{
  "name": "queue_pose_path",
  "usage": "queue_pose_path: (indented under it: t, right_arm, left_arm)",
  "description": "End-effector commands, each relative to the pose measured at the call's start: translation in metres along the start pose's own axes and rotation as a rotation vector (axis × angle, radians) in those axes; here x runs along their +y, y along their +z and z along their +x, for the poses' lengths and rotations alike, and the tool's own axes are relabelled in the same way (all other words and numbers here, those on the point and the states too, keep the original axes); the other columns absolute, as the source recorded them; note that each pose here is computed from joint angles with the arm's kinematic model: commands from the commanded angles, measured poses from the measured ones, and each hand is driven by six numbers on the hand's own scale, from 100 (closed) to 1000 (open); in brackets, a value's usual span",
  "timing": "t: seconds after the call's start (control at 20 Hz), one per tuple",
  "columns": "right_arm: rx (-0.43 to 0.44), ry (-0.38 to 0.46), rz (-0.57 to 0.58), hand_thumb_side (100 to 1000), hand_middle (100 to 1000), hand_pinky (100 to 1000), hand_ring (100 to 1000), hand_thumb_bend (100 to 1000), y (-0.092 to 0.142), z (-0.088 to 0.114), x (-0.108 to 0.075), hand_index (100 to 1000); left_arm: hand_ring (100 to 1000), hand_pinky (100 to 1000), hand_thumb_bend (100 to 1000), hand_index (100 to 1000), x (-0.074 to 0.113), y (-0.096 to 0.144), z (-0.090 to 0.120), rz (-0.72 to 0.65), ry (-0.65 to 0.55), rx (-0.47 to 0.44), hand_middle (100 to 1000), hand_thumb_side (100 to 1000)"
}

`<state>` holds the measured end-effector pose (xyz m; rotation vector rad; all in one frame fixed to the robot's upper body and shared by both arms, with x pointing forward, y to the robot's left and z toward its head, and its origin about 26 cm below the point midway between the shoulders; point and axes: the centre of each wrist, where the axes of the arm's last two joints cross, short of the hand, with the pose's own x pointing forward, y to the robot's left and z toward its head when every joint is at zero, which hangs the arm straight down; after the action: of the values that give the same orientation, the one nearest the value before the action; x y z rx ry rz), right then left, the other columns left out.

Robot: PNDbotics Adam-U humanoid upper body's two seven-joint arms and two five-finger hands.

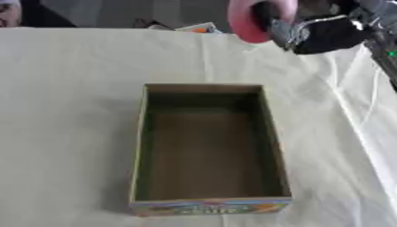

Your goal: Pick up objects on the table and place them in the box.

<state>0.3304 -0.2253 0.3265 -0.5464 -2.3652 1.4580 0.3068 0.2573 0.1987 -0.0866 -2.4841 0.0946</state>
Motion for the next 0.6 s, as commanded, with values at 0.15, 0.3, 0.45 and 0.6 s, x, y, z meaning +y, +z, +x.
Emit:
queue_pose_path:
  t: [0.15,0.3,0.45,0.6]
  right_arm:
    - [-0.044,-0.064,0.032,488,459,497,660,100,-0.013,0.015,0.011,584]
    - [-0.064,-0.088,0.063,489,458,497,661,100,-0.017,0.022,0.024,583]
    - [-0.065,-0.099,0.114,494,458,497,662,100,-0.018,0.023,0.039,586]
    - [-0.058,-0.093,0.178,498,457,498,662,100,-0.017,0.021,0.057,584]
  left_arm:
    - [517,503,100,821,0.006,-0.01,0.011,0.021,-0.011,-0.071,539,888]
    - [517,501,100,820,0.007,-0.012,0.012,0.029,-0.008,-0.092,540,879]
    - [518,500,100,820,0.006,-0.014,0.013,0.026,-0.002,-0.109,541,873]
    - [518,500,100,820,0.005,-0.014,0.013,0.024,0.003,-0.116,541,872]
